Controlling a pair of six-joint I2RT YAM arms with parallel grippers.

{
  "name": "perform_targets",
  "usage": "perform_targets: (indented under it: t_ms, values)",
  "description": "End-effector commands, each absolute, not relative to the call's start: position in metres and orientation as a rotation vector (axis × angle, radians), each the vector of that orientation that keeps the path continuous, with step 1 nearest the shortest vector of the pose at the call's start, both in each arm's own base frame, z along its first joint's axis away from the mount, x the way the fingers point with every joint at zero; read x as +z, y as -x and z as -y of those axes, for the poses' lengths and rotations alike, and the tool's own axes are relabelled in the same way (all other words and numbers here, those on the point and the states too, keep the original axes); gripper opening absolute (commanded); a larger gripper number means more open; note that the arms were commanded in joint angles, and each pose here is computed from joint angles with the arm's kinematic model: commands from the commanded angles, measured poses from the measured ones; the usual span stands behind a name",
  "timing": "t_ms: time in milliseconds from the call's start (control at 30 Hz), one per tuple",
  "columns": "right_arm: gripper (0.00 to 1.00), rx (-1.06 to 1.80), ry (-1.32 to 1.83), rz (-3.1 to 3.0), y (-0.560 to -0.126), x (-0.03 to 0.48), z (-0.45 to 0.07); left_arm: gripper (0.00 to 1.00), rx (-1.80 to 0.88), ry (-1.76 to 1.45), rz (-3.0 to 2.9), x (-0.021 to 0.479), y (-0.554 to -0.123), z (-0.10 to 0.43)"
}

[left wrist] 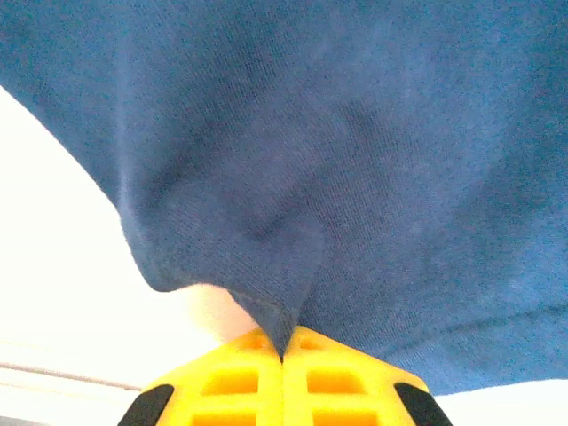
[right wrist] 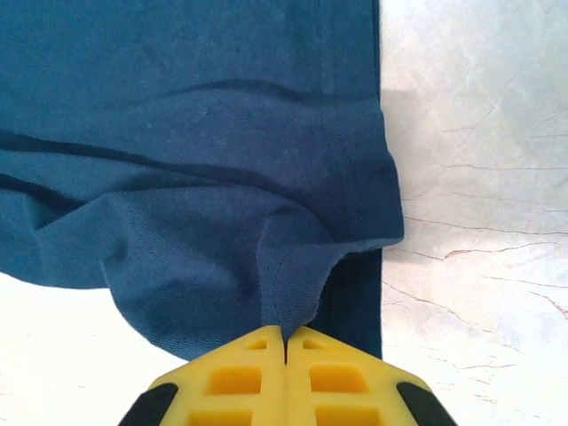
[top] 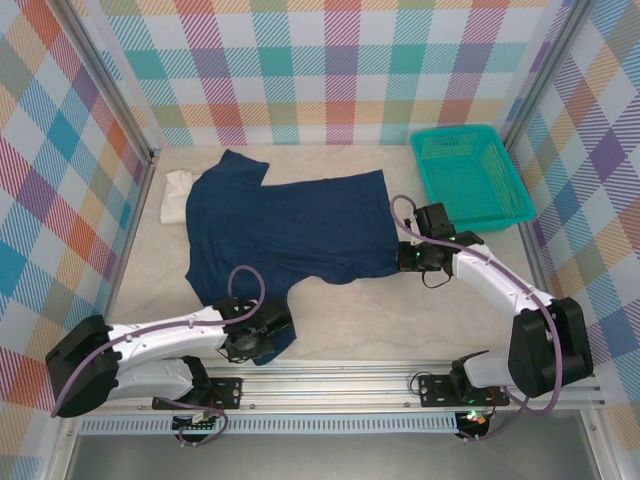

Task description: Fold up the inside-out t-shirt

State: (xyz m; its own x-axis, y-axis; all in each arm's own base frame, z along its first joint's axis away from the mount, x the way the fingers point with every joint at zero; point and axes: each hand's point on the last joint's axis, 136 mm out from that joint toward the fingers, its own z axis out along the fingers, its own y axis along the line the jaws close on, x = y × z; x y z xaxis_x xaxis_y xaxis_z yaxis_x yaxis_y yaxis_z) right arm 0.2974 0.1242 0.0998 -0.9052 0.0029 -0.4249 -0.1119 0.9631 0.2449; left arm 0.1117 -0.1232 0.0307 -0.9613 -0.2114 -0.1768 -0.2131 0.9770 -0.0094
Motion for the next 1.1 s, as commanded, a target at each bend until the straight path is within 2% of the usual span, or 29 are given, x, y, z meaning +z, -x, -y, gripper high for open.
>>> perform_targets:
  t_ms: [0, 300, 467, 567, 800, 1067]
  values:
    - [0.03, 0.342, 0.091, -2.596, -0.310, 0.130, -0.121, 0.00, 0.054, 0.310, -2.840, 0.065, -0.129, 0.100]
    - [0.02, 0.275, 0.078, -2.424, -0.346, 0.191, -0.108, 0.00, -0.054, 0.339, -2.536, 0.176, -0.196, 0.067]
    - [0.02, 0.208, 0.080, -2.386, -0.362, 0.212, -0.098, 0.00, -0.067, 0.361, -2.280, 0.267, -0.235, 0.045]
    - [0.02, 0.186, 0.088, -2.330, -0.369, 0.241, -0.095, 0.00, -0.080, 0.370, -2.130, 0.331, -0.247, 0.031]
    - [0.02, 0.205, 0.111, -2.083, -0.347, 0.353, -0.088, 0.00, -0.087, 0.365, -1.802, 0.466, -0.227, 0.003]
    - [0.03, 0.281, 0.122, -1.818, -0.268, 0.466, -0.073, 0.00, -0.117, 0.326, -1.558, 0.569, -0.179, -0.019]
